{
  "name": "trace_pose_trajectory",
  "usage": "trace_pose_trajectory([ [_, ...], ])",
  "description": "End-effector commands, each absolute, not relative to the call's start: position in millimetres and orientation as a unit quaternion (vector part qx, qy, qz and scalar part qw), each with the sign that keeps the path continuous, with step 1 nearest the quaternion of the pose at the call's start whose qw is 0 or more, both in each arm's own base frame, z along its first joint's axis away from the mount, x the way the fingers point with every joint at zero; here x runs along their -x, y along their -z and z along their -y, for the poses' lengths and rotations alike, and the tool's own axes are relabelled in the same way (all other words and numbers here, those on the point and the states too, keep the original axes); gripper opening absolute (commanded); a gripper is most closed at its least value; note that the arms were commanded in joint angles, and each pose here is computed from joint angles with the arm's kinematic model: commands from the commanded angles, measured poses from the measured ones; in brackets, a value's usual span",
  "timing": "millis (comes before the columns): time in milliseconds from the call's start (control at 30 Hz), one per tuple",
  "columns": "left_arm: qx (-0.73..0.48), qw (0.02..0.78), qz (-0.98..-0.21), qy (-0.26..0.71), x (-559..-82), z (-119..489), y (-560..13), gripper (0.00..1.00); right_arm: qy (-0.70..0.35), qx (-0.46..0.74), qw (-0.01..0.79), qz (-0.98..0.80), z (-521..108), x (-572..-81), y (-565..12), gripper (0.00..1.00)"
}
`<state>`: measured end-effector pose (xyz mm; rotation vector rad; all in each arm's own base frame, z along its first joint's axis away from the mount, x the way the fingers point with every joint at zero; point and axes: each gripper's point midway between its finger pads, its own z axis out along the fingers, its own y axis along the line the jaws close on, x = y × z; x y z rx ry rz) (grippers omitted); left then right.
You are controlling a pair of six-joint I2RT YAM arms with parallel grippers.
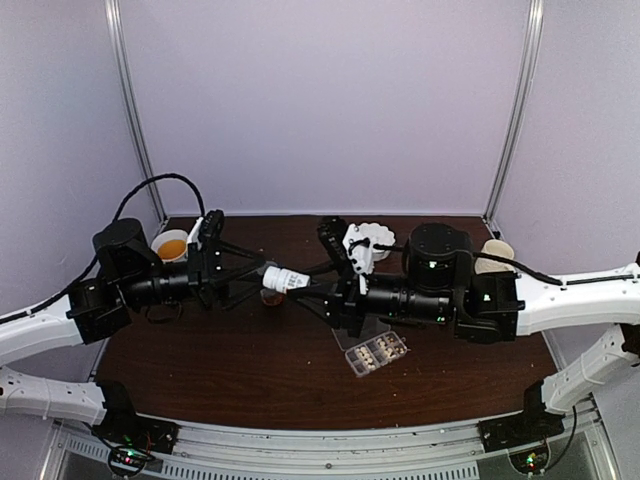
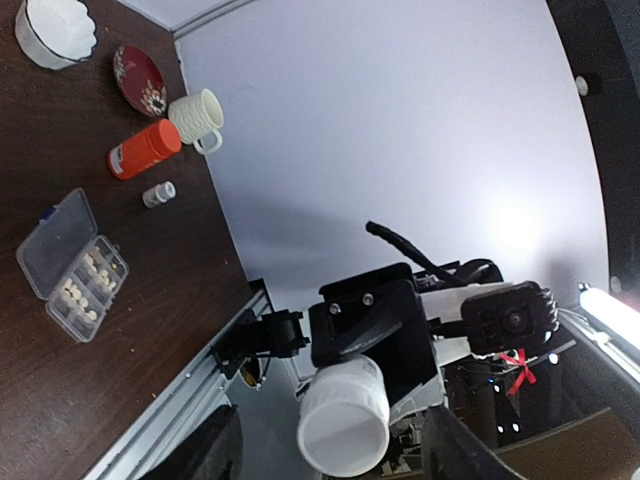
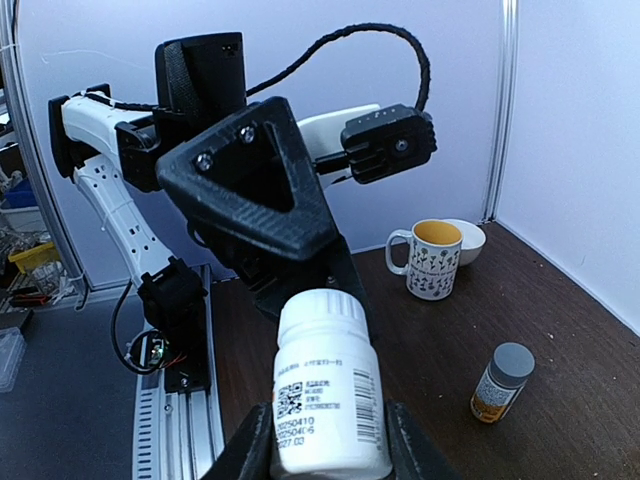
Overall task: Sort the pills into containers
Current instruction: Pass from the left arm to the right
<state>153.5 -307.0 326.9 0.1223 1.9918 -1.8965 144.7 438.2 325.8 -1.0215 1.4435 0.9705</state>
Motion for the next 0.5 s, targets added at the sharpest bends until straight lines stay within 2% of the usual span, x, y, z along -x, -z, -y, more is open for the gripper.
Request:
trace_pose_trajectory([
  [0,-0.075,0.263,-0.688,0.672,-163.1,304.3,-361.8,0.79,-0.448,0.404,0.531,-0.595,-426.3,-142.2,-339.9,0.06],
  [133,-0.187,0.358,-0.696,0.593,-164.1,299.7,-375.1,0.80,-0.527,0.387,0.478,-0.587,-427.1,-135.4,-342.6,0.06],
  [233,-0.299,0.441,-0.659,0.530,-157.0,294.7,-390.9,0.80,-0.570,0.378,0.433,-0.587,-428.9,-127.7,-345.9,0.08],
  [333,-0.427,0.530,-0.554,0.479,-135.4,290.3,-398.7,0.79,-0.587,0.371,0.391,-0.604,-429.8,-122.9,-342.3,0.08],
  [467,-0.602,0.598,-0.357,0.392,-89.4,284.0,-382.7,0.78,-0.601,0.360,0.347,-0.623,-428.0,-117.9,-335.8,0.08],
])
